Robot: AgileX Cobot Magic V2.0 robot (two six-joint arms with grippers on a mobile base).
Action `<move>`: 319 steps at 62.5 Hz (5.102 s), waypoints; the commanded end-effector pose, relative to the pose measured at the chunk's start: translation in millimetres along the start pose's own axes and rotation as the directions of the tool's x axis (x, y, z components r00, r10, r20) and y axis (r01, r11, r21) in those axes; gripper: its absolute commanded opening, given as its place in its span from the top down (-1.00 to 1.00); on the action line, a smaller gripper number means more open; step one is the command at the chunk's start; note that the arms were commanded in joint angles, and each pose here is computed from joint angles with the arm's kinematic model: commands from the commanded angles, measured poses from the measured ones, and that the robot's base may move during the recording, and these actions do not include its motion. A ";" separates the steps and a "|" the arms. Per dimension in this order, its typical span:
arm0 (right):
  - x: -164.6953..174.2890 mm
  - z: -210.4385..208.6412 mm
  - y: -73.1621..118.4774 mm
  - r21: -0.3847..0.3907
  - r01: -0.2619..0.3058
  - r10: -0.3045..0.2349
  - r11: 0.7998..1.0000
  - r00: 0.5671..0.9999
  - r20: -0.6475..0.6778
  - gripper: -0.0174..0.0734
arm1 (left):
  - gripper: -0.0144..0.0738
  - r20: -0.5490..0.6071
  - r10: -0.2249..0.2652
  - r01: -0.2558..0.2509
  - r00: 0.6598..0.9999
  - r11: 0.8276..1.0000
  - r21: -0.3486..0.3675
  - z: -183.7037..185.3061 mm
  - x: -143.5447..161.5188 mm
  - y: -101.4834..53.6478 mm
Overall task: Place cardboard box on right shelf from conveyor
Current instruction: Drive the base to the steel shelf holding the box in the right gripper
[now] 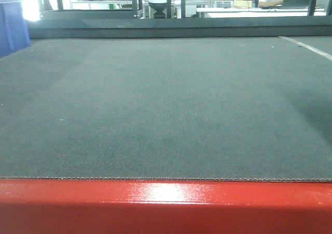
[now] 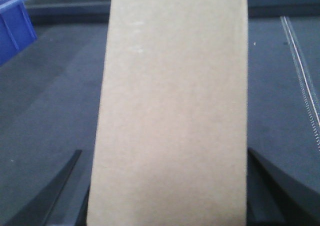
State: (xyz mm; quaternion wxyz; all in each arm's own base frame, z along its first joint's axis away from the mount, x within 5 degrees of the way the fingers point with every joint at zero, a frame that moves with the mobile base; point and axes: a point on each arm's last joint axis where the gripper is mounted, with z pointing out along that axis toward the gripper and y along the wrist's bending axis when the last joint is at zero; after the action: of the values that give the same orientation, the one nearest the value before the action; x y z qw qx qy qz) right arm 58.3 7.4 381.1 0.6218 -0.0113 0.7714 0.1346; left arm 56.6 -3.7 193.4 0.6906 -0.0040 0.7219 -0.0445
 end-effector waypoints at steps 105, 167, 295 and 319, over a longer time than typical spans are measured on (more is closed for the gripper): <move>-14.3 -4.8 2.7 -0.022 0.030 -0.028 0.999 0.993 0.111 0.19 | 0.94 0.098 -0.010 0.009 0.995 1.000 0.003 -1.5 -9.2 -0.2; -14.3 -4.8 2.7 -0.022 0.030 -0.028 0.999 0.993 0.111 0.19 | 0.94 0.098 -0.010 0.009 0.995 1.000 0.003 -1.5 -9.2 -0.2; -14.3 -4.8 2.7 -0.022 0.030 -0.028 0.999 0.993 0.111 0.19 | 0.94 0.098 -0.010 0.009 0.995 1.000 0.005 -1.5 -9.2 -0.3; -14.3 -4.8 2.7 -0.022 0.030 -0.028 0.999 0.993 0.111 0.19 | 0.94 0.099 -0.010 0.009 0.995 1.000 0.003 -1.5 -9.2 -0.1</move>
State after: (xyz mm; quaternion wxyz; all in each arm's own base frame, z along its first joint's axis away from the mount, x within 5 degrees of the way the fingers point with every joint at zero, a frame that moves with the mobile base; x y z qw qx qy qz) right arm 56.8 6.4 379.9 0.6236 -0.0115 0.7704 0.1321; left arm 56.6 -3.7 193.4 0.6906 -0.0040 0.7219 -0.0445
